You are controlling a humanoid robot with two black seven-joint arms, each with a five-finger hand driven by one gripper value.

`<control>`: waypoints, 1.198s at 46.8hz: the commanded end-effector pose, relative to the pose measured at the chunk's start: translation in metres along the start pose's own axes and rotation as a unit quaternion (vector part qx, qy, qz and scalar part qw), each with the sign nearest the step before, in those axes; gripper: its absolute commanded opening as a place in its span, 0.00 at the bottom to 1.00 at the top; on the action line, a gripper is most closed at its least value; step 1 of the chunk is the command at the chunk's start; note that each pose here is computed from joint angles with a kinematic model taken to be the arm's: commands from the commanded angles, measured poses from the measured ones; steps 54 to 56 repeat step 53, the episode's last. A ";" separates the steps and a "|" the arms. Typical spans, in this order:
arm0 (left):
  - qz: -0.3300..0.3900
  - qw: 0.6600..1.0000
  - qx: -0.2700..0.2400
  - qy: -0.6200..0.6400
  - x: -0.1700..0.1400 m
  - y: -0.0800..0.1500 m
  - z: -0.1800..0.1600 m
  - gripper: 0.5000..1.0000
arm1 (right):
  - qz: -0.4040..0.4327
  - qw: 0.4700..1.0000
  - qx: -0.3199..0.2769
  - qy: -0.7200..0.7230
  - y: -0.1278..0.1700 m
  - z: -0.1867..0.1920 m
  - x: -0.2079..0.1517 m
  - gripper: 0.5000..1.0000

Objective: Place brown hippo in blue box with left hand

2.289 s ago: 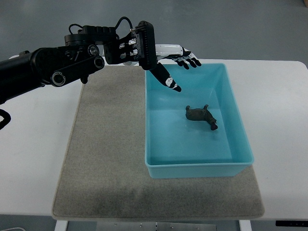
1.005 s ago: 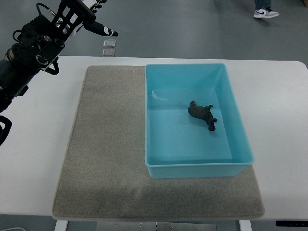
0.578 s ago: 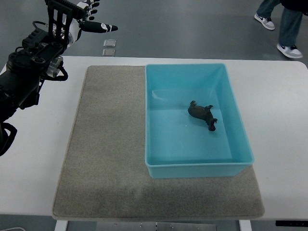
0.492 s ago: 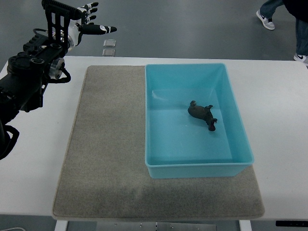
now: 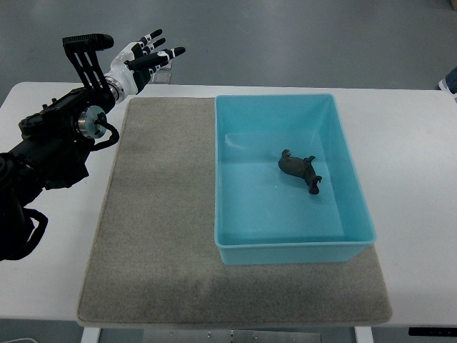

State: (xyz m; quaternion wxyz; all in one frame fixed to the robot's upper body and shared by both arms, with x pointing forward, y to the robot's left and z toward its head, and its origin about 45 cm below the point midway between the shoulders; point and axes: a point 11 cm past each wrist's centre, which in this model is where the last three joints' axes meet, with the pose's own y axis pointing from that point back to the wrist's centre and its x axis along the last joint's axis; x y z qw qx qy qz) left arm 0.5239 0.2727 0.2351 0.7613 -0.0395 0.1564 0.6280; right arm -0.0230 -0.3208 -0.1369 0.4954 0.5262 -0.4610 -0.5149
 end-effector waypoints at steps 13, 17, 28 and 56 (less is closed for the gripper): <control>-0.014 0.999 -0.020 0.041 -0.006 0.002 -0.009 0.99 | 0.001 1.000 0.000 0.000 0.000 0.000 0.000 0.87; -0.013 0.999 -0.022 0.040 -0.005 0.002 -0.007 0.99 | 0.000 1.000 0.000 0.000 0.000 0.000 0.000 0.87; -0.018 0.999 -0.025 0.040 -0.010 0.000 -0.003 0.99 | 0.000 1.000 0.000 0.000 0.000 0.000 0.000 0.87; -0.017 0.999 -0.035 0.035 -0.008 -0.002 0.010 0.99 | -0.027 1.000 -0.002 0.007 -0.002 -0.001 -0.015 0.87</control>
